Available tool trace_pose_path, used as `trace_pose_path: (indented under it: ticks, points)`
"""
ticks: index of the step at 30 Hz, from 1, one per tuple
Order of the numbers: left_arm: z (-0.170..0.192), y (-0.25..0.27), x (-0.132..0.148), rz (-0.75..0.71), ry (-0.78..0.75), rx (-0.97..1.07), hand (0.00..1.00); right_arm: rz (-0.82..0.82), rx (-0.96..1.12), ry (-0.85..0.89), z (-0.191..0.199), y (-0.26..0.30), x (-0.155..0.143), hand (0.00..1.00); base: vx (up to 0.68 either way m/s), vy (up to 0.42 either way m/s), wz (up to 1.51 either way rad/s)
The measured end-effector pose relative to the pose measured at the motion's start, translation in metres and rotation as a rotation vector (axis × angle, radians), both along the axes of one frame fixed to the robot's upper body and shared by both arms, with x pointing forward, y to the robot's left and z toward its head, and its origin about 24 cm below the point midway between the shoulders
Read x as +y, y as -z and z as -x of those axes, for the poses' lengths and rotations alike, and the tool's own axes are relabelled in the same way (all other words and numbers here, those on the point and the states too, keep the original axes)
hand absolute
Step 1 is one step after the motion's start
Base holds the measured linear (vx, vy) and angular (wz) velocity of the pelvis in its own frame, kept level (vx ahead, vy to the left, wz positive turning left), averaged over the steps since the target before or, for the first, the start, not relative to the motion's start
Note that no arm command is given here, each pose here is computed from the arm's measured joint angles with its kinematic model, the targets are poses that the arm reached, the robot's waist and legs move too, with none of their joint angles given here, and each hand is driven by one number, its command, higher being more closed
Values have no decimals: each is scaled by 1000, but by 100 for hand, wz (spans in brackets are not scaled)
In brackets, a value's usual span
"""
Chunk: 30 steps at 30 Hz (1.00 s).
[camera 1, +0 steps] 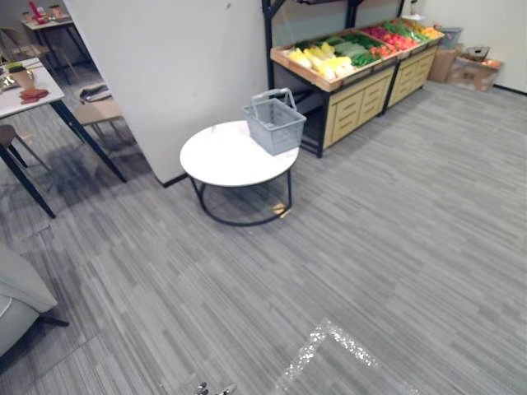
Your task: Pick vegetable in the basket
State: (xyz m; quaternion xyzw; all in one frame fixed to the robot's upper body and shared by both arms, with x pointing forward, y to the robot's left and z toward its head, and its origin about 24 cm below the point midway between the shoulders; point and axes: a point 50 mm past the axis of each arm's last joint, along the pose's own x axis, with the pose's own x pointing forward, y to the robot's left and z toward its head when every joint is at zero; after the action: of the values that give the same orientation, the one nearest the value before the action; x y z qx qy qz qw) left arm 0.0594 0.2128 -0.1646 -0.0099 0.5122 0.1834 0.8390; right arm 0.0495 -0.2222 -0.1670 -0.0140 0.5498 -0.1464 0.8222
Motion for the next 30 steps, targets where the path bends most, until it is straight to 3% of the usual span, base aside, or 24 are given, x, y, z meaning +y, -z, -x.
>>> trace_pose_path:
  ticks: [24,30]
  points:
    - [-10,-2,8,-8,26,-2,0,-7,-35,-61,-18,-2,4,0,4,-18,3]
    - [-9,0,1,45,-2,-5,0,28,-43,-98,-25,-5,-8,0,-23,11,9]
